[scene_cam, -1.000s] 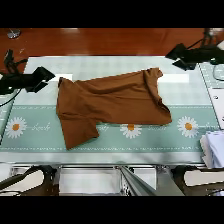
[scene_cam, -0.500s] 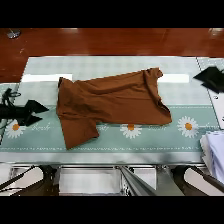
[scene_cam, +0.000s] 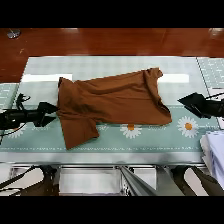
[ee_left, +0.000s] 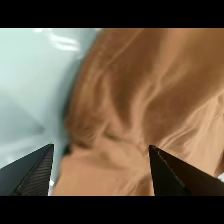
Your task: Fold the shirts.
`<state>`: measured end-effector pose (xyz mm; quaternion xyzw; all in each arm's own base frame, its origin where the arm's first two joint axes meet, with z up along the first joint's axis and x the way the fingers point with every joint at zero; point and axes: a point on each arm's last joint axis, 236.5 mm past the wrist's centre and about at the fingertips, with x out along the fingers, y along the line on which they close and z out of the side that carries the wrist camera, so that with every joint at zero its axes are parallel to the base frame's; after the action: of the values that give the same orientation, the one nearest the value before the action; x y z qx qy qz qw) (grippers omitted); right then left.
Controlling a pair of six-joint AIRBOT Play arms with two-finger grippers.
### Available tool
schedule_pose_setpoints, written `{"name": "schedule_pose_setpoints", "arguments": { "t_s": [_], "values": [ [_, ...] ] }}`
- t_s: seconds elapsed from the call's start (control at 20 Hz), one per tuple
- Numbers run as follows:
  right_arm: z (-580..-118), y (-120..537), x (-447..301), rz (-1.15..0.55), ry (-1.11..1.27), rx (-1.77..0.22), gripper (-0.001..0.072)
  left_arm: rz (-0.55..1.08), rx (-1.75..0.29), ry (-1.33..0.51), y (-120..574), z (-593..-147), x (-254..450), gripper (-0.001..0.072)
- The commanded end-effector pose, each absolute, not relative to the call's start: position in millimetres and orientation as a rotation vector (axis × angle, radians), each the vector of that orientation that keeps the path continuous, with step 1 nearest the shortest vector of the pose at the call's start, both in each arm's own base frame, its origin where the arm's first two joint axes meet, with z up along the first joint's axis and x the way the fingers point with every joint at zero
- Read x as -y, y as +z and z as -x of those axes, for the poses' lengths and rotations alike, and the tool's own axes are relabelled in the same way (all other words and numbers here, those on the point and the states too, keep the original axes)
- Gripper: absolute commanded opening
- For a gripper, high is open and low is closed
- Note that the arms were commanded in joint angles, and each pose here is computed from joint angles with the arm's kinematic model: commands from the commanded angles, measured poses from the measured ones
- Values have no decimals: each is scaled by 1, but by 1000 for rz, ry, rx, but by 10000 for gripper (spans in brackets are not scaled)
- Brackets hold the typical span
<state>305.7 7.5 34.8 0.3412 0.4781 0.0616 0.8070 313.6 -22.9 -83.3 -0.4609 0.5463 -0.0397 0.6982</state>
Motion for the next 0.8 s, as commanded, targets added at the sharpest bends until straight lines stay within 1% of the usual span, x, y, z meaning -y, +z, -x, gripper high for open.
{"name": "schedule_pose_setpoints", "arguments": {
  "t_s": [0.0,0.15,0.2,0.25,0.3,0.35,0.45,0.5,0.6,0.75],
  "values": [
    [-300,31,-13,-750,139,-1031,617,978,-1209,-98,-89,-323,41,703],
    [-300,31,-13,-749,138,-1032,617,939,-1214,-116,-91,-326,53,694],
    [-300,30,-12,-745,135,-1033,617,939,-1214,-117,-91,-326,53,481],
    [-299,28,-8,-740,116,-1034,617,923,-1217,-141,-89,-324,54,29],
    [-296,22,3,-801,27,-1058,617,893,-1212,-177,-86,-324,56,17],
    [-294,14,16,-828,-45,-1073,617,886,-1212,-193,-84,-325,58,17],
    [-279,-14,39,-773,-128,-1165,617,886,-1215,-212,-79,-325,60,17],
    [-265,-32,45,-748,-157,-1255,617,884,-1214,-216,-78,-325,60,17],
    [-251,-50,32,-790,-143,-1383,617,871,-1212,-225,-78,-326,60,17],
    [-262,-60,16,-777,-111,-1403,617,856,-1208,-236,-78,-326,60,17]
  ]
}}
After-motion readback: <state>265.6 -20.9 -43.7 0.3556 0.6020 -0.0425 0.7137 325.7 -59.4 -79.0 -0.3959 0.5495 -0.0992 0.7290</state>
